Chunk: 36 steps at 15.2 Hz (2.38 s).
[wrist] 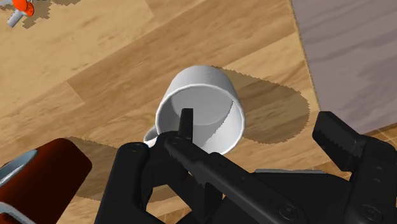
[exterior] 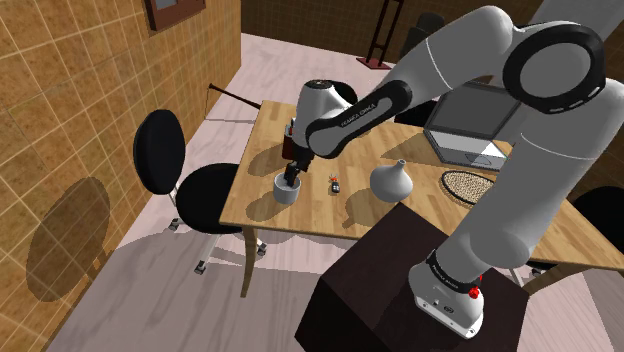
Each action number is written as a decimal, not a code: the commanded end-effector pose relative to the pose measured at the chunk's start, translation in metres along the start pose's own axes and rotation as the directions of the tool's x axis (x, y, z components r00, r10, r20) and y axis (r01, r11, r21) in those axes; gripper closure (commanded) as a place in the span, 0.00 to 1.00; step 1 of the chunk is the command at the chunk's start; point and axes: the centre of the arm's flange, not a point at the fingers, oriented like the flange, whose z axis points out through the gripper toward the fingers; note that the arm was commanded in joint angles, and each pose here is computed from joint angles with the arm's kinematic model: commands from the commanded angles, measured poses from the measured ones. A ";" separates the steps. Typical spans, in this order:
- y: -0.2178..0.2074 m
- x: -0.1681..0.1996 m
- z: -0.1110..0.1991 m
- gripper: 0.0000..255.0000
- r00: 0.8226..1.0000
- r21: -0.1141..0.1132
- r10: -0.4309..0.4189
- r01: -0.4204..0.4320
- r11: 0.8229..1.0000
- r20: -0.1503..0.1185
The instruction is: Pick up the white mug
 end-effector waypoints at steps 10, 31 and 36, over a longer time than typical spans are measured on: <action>-0.015 0.050 0.094 0.00 0.999 -0.019 -0.033 0.032 0.999 -0.008; -0.014 0.050 0.086 1.00 0.999 -0.019 -0.033 0.032 0.999 -0.008; -0.014 0.051 0.060 1.00 0.999 -0.019 -0.033 0.032 0.999 -0.008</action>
